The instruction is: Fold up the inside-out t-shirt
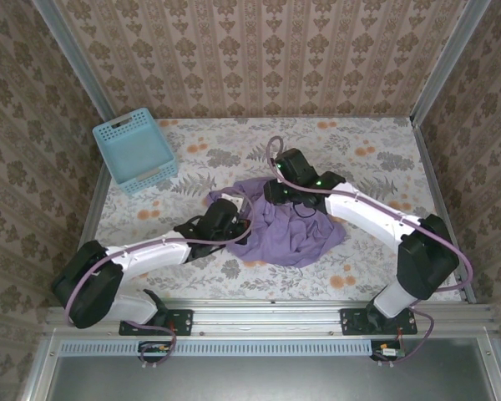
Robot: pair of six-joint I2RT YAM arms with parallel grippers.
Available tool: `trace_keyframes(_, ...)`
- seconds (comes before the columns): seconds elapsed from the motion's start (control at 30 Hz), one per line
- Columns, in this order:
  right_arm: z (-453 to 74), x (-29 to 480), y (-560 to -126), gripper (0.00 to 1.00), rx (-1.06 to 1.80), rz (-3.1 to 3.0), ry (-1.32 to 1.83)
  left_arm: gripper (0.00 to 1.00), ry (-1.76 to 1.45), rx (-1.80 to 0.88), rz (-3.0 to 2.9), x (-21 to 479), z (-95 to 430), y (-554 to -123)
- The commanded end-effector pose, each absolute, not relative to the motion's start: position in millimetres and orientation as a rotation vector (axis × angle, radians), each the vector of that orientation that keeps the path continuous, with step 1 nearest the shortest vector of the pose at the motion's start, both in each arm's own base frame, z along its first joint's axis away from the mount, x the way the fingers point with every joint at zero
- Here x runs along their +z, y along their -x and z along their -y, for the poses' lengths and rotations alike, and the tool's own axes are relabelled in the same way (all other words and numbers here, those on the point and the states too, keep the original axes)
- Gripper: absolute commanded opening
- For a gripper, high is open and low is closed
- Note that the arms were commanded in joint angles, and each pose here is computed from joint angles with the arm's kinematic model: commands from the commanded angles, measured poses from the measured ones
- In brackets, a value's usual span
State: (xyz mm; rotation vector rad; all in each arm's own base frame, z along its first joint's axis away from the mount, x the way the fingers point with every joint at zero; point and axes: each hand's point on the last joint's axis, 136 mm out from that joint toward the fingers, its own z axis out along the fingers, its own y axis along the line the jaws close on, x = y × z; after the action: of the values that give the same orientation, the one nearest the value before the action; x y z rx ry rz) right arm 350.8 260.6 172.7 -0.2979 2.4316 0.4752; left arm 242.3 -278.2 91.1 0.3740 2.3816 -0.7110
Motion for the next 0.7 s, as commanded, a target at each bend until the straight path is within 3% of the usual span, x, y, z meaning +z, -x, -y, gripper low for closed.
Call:
trace_keyframes(0.0, -262, 192, -327, 0.34, 0.547, -2.391, 0.380, 0.00, -0.351, -0.753, -2.376, 91, 280, -245)
trace_keyframes(0.2, -272, 162, -289, 0.31, 0.641, -2.447, 0.429, 0.00, -0.341, -0.766, -2.373, 90, 280, -246)
trace_keyframes(0.47, -287, 139, -299, 0.31, 0.679, -2.480, 0.401, 0.00, -0.337, -0.764, -2.380, 89, 278, -245)
trace_keyframes(0.67, -268, 123, -319, 0.33, 0.583, -2.529, 0.271, 0.00, -0.332, -0.765, -2.378, 90, 277, -245)
